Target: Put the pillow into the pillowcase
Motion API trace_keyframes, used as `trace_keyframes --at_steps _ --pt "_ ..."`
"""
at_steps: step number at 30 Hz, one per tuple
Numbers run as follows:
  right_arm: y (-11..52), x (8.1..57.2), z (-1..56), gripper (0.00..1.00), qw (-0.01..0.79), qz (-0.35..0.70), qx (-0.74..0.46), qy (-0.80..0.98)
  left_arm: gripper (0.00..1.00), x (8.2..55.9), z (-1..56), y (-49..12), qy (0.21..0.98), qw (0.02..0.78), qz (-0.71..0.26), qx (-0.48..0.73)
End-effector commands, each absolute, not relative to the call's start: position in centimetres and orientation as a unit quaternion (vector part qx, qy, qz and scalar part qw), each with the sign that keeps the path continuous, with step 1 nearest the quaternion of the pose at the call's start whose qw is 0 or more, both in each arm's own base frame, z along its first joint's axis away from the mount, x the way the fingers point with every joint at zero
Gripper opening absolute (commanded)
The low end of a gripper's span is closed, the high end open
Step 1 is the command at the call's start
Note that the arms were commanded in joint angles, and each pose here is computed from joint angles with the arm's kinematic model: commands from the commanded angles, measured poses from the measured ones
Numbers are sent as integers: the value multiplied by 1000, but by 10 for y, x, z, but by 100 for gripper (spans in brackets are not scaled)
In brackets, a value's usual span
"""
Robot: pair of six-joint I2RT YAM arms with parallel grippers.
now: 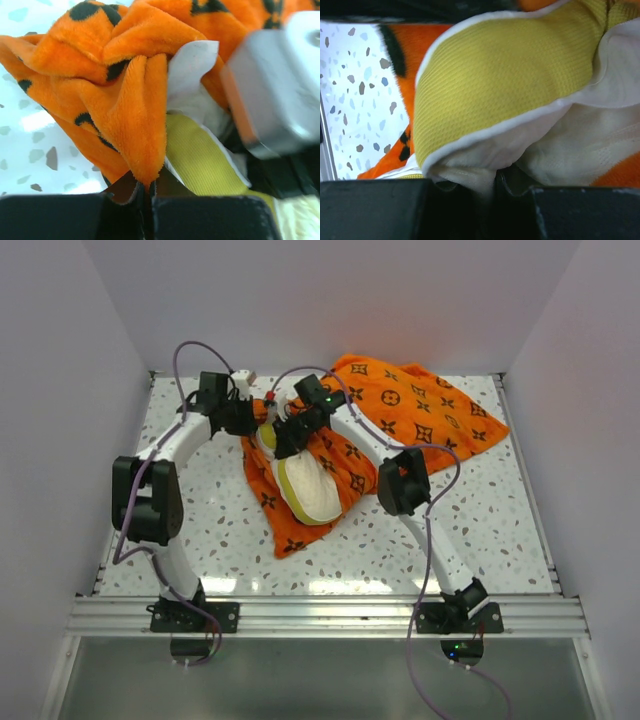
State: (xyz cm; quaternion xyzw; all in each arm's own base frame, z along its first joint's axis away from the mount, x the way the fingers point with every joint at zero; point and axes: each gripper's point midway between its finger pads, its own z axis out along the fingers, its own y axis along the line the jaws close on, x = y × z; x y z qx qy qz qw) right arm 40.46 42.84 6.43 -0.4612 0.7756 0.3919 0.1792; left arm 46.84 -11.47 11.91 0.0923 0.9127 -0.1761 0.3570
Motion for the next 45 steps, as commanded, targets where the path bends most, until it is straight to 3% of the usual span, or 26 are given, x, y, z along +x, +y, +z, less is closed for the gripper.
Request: trace_keyframes --at_steps 1,7,15,20,24,30,34,38,40,43,45 --pt "376 332 -35 0 -41 315 -411 854 0 483 269 -134 793 534 -258 140" --pt "386 335 -39 0 -31 321 -390 863 0 449 279 -153 787 503 -333 132" --pt "394 386 -14 0 74 322 -339 881 0 402 280 -175 777 449 -427 113" --pt "391 363 -9 0 55 323 -374 867 0 405 317 -190 735 452 -494 105" --pt "391 355 17 0 74 357 -373 854 0 400 313 -200 725 422 -535 97" --pt "397 402 61 0 156 391 -279 863 0 356 292 -238 715 350 -592 125" --pt "377 462 77 0 224 394 -189 871 0 331 265 -244 728 315 -595 126" --pt "369 482 83 0 260 405 -121 868 0 319 226 -239 763 280 -573 110" --pt "378 485 111 8 283 445 -110 843 0 324 205 -234 781 271 -554 100" --pt "387 460 128 39 252 487 -139 825 0 350 176 -231 811 267 -508 114" --pt "384 447 134 45 240 487 -180 820 0 378 155 -229 830 263 -481 98"
